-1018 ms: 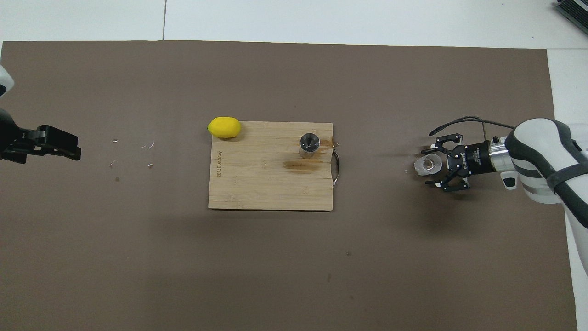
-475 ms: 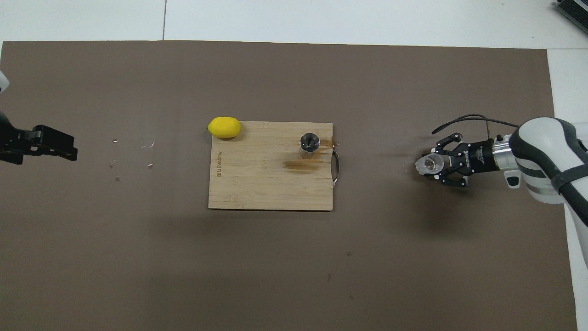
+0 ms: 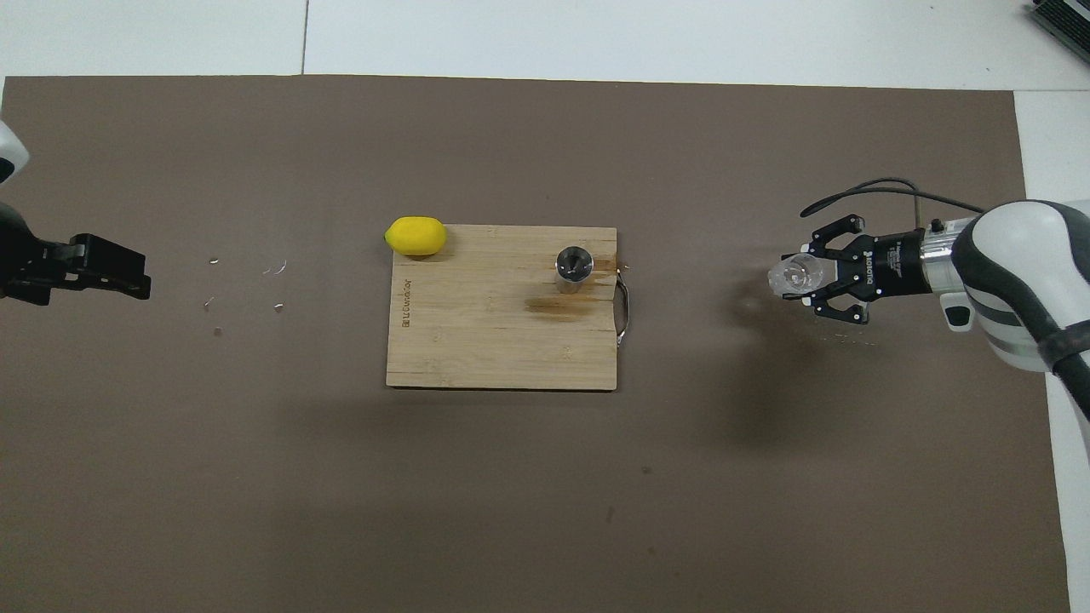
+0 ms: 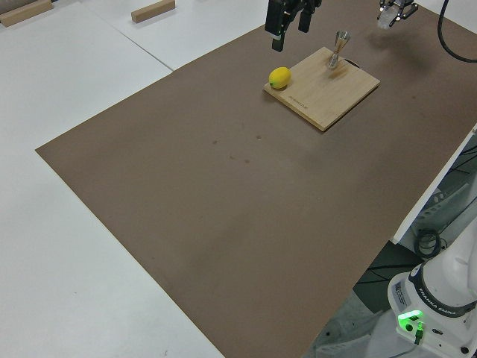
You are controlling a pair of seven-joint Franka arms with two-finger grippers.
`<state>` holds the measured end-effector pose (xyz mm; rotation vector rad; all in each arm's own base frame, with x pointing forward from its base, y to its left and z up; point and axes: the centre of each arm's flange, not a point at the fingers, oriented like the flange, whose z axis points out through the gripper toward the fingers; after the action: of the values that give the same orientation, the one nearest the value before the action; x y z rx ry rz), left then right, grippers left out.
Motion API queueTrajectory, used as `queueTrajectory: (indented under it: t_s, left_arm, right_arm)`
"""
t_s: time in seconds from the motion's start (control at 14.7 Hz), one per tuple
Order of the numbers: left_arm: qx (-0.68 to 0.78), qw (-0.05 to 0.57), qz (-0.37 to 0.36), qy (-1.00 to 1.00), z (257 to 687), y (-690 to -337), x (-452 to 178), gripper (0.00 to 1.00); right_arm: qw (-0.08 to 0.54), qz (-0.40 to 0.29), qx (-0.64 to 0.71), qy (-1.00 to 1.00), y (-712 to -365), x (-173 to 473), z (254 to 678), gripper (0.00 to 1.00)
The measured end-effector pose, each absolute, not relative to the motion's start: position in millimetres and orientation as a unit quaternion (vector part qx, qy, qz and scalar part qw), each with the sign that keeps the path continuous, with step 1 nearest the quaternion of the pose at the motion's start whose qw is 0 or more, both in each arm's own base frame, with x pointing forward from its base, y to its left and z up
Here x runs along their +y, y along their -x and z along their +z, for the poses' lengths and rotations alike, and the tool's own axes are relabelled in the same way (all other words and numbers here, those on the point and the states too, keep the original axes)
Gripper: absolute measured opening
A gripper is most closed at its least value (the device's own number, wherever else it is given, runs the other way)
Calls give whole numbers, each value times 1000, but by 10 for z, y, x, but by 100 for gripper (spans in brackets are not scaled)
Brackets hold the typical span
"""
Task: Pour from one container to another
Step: 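Lift the glass cup with the right gripper and carry it above the metal cup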
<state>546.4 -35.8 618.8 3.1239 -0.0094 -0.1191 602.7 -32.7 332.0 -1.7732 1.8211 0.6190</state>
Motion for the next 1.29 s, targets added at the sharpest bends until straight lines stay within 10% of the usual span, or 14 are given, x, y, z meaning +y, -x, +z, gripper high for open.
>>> queueTrajectory:
  t_s: [1.29]
  left_arm:
    - [0, 8, -38, -999, 6188, -5466, -330, 100]
  right_arm:
    - [173, 105, 713, 672, -6401, 2022, 4304, 50]
